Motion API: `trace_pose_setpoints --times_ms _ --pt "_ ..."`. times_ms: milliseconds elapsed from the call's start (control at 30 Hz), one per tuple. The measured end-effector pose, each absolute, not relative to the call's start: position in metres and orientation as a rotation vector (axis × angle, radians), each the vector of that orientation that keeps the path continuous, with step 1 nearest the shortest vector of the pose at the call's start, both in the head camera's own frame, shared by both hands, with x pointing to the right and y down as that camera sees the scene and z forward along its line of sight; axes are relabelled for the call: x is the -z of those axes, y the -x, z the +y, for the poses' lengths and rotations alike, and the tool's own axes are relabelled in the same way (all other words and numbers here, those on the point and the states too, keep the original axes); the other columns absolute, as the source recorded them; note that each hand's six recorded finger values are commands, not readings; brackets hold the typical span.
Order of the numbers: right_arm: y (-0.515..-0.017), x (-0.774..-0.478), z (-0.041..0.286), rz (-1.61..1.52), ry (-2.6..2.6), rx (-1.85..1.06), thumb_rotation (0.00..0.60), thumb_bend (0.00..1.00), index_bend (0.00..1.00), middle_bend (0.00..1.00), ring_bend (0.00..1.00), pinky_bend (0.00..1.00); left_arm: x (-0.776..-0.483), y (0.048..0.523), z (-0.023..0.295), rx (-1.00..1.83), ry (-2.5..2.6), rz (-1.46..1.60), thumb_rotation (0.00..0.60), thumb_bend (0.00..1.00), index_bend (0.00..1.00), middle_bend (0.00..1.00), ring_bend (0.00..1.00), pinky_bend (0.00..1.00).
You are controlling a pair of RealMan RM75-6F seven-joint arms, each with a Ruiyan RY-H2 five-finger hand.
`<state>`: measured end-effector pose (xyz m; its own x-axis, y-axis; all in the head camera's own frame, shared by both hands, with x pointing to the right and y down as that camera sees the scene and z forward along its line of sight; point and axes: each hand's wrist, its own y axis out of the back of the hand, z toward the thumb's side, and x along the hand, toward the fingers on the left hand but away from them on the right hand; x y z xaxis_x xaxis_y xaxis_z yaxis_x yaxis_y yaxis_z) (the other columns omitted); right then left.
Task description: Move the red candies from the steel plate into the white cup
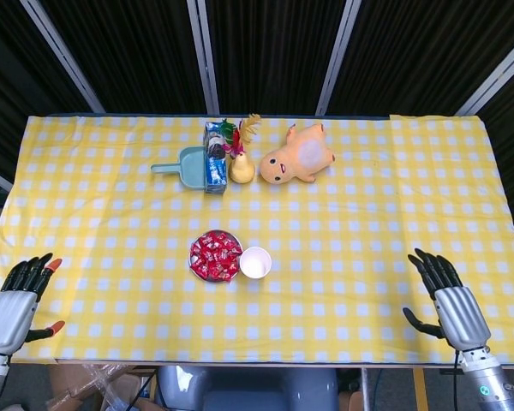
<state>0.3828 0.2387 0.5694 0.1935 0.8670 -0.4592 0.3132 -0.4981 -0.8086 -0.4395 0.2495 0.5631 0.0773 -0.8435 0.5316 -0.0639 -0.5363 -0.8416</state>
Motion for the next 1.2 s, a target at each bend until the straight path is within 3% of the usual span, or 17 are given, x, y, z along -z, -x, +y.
trace_pose_setpoints --times_ms 300,333,433,467,633,933,1200 --pt "-0.385 -0.571 0.239 -1.129 1.951 -1.319 0.6 0.36 0.0 0.0 0.0 0.0 -0.561 0.421 0.231 1.509 1.75 0.899 0.6 0.07 0.0 0.0 0.0 0.03" --pt "-0.385 -0.571 0.239 -1.133 1.955 -1.322 0.6 0.36 0.0 0.0 0.0 0.0 -0.561 0.416 0.225 1.504 1.755 0.891 0.6 0.07 0.0 0.0 0.03 0.11" --pt "-0.385 -0.572 0.239 -1.139 1.966 -1.331 0.6 0.36 0.0 0.0 0.0 0.0 -0.563 0.401 0.207 1.472 1.75 0.85 0.6 0.09 0.0 0.01 0.41 0.53" --pt "-0.385 -0.572 0.239 -1.139 1.971 -1.334 0.6 0.36 0.0 0.0 0.0 0.0 -0.564 0.395 0.203 1.466 1.754 0.831 0.6 0.1 0.02 0.03 0.5 0.61" --pt "-0.386 -0.572 0.238 -1.146 1.982 -1.34 0.6 0.36 0.0 0.0 0.0 0.0 -0.579 0.362 0.179 1.47 1.835 0.75 0.6 0.11 0.06 0.07 0.63 0.74" --pt "-0.39 -0.573 0.237 -1.173 2.004 -1.357 0.6 0.36 0.0 0.0 0.0 0.0 -0.611 0.283 0.139 1.468 1.879 0.503 0.6 0.17 0.06 0.1 0.72 0.8" --pt "-0.394 -0.573 0.235 -1.208 2.015 -1.366 0.6 0.36 0.0 0.0 0.0 0.0 -0.641 0.21 0.139 1.436 1.94 0.381 0.6 0.17 0.07 0.12 0.73 0.81"
